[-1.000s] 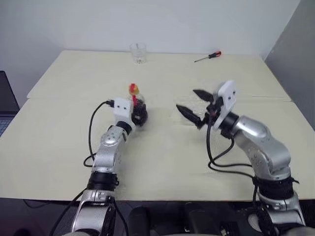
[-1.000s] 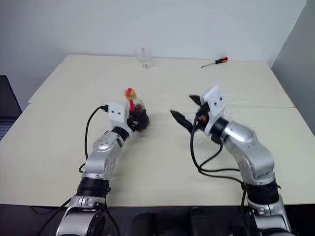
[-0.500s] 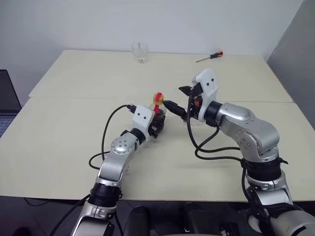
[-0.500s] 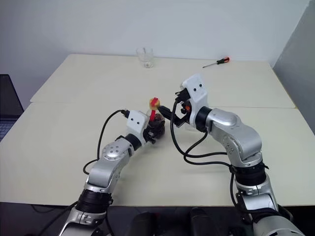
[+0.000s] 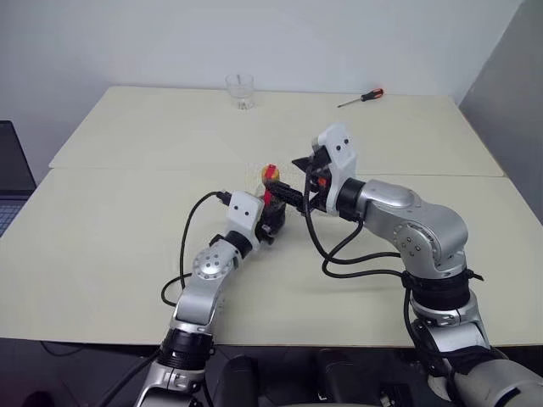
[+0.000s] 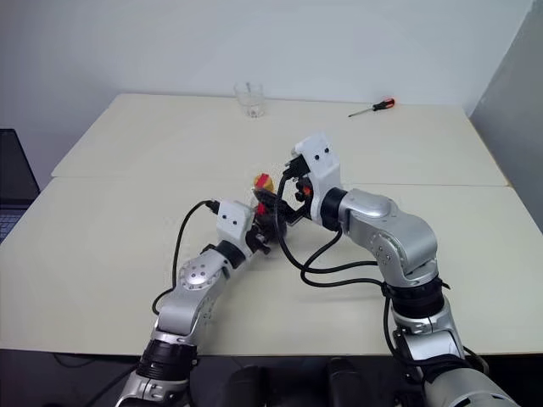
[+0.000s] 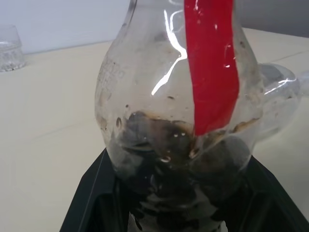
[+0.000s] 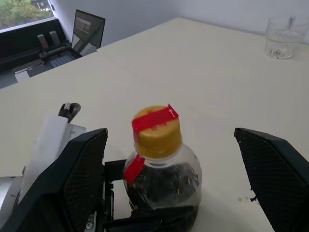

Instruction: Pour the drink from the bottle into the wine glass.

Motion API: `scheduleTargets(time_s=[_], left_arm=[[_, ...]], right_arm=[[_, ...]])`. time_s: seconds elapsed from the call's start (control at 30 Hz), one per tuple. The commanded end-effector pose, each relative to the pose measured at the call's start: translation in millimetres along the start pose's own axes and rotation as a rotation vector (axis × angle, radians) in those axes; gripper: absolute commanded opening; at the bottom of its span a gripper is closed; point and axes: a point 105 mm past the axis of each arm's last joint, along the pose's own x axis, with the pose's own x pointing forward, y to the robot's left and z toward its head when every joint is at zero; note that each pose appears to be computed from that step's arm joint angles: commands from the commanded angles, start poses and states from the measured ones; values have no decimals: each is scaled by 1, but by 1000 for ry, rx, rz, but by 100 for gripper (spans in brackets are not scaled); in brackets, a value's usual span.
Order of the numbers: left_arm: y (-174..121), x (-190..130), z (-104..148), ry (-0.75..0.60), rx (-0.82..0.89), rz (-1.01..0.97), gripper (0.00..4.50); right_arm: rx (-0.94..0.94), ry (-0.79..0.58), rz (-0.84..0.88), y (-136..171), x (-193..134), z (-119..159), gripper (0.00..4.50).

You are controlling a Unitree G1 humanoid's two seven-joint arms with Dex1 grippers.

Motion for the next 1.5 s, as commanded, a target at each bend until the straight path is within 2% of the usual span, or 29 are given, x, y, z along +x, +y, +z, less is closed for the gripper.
scheduleTargets(time_s=[0.03, 1.0, 1.2, 1.5], left_arm=[[-1, 1, 21, -91, 12, -5, 196], [-8, 4, 18, -96, 0, -23, 190], [-8, 4, 17, -95, 5, -21, 190], [-7, 4, 16, -91, 5, -12, 189]], right_arm=[[-32, -36, 2, 3, -2, 14, 450], [-27, -19, -11, -1, 5, 12, 450], [-29, -31, 2, 2, 10, 16, 253], [-38, -46, 16, 5, 12, 21, 252]])
